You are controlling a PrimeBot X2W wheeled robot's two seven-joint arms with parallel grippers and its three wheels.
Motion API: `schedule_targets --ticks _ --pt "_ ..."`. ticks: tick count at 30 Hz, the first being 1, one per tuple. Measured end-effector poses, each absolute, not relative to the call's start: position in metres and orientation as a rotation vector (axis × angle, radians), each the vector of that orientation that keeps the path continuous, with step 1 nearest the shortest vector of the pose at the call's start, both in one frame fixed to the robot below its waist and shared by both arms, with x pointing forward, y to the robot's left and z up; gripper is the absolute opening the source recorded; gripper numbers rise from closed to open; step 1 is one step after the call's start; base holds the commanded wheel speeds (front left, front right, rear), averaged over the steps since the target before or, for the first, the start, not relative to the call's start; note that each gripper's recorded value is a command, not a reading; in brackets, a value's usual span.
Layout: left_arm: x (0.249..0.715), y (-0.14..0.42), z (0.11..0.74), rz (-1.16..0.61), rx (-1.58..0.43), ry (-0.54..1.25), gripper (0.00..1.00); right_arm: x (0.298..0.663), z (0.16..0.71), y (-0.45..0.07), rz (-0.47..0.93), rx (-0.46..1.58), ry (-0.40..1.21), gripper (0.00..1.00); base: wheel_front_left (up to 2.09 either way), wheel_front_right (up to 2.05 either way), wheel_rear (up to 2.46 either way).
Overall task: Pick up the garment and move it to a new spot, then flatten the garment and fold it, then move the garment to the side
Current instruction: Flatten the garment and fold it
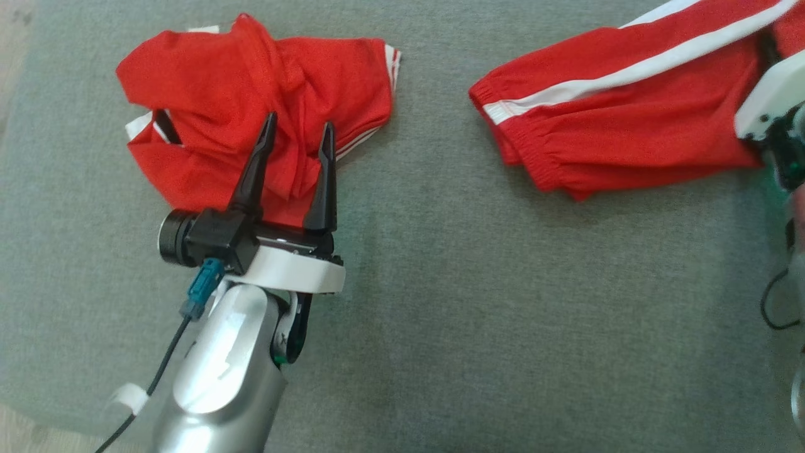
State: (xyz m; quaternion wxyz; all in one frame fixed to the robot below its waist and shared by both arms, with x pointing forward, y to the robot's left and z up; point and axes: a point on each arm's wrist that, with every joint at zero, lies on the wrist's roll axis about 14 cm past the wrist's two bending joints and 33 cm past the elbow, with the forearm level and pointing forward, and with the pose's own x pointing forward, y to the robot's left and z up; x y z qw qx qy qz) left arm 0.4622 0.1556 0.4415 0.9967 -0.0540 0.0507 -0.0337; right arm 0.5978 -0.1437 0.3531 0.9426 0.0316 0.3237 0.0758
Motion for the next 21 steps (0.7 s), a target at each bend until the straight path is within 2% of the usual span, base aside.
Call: schedule_targets --ticks 11,21 --pt "0.464 0.137 0.454 -0.114 -0.125 0.073 1.0 0.568 0.369 -0.201 0.053 0.082 0.574 0.0 0.0 0.0 0.0" --pt "0.457 0.111 0.465 -0.188 -0.145 0.052 1.0 0.52 0.402 -0.327 -0.238 0.099 0.479 0.0 0.0 0.0 0.0"
